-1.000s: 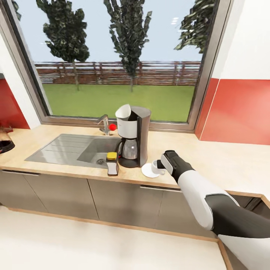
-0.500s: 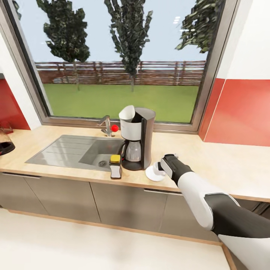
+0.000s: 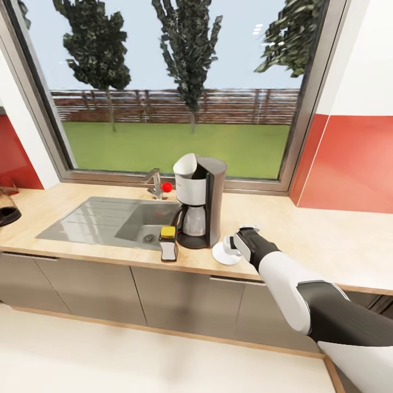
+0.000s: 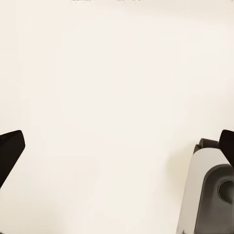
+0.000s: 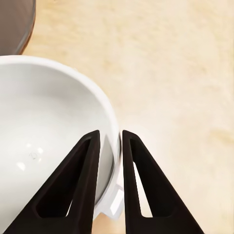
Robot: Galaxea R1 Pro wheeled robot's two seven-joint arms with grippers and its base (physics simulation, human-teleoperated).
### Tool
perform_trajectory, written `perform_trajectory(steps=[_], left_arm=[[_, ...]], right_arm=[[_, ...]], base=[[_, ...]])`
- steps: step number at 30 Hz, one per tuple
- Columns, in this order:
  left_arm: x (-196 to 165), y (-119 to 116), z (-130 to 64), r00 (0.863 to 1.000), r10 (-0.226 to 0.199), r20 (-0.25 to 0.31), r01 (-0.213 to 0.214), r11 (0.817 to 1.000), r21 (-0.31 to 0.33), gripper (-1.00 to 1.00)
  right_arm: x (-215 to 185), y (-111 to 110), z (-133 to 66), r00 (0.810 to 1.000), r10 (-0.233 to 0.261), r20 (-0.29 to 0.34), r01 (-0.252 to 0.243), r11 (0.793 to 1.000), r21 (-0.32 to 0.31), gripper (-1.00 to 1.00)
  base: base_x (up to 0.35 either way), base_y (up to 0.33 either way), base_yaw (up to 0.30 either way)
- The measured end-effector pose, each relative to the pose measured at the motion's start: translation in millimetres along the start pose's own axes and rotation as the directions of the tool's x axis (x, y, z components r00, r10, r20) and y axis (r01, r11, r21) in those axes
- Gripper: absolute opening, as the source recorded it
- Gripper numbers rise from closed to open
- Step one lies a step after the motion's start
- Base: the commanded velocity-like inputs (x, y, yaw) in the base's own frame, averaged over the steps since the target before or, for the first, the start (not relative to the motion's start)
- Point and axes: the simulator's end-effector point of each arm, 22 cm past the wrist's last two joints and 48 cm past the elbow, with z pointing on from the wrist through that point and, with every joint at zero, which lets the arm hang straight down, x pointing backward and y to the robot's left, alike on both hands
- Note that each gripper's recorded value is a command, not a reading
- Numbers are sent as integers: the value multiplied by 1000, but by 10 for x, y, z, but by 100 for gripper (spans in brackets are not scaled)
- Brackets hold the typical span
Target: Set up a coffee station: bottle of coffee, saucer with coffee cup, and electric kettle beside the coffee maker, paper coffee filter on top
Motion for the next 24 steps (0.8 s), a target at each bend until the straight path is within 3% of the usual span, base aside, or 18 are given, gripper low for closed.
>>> perform_trajectory(steps=[5,10,24], left_arm=[[5,1,0,1000,0,-1,0,1000,1,100],[6,0,0,1000,1,-2,-1,1000,1,100],[8,-10,-1,1000,0,-2,0,1000,5,100]], right_arm=[[100,-17,34,1000,-18,-18,19,1000,10,-100],[77,-83,58,998,-58,9,58,998,40,-100],[260,-84,136,997,-80,4,79,996,48,-100]], base=[[162,28,0],[33,6,0],[12,9,0]])
